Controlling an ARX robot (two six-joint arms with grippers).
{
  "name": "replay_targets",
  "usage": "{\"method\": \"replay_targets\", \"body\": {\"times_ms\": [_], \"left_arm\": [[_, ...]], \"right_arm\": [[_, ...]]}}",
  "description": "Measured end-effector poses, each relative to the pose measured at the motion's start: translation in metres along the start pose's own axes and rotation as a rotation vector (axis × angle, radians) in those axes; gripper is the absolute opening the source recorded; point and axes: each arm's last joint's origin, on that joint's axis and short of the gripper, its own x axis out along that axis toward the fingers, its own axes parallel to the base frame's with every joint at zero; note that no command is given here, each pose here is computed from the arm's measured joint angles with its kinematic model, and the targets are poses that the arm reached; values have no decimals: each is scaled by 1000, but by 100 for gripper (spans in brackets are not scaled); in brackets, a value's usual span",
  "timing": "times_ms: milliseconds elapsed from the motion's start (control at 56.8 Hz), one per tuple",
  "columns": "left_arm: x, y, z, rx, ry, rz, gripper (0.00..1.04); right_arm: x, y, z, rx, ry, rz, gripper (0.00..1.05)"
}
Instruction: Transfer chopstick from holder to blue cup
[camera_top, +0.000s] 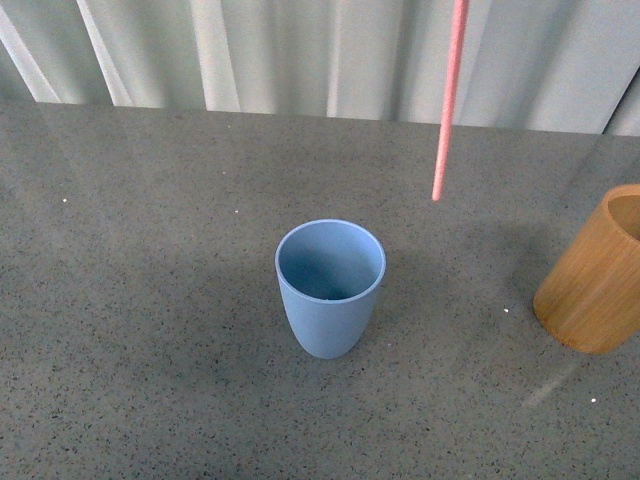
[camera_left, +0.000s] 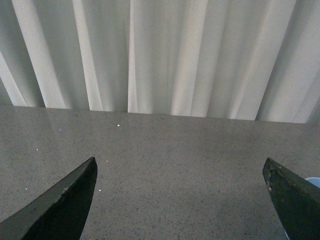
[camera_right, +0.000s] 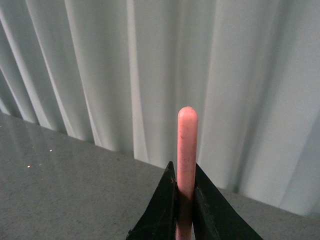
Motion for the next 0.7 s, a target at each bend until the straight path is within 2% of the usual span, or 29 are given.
{"method": "replay_targets", "body": {"times_ms": [334, 704], "left_arm": [[0, 0, 0, 0, 0, 0, 98], [0, 0, 0, 0, 0, 0, 98]], "right_arm": [[14, 24, -14, 71, 25, 86, 3], [20, 32, -37, 81, 58, 108, 3]]}}
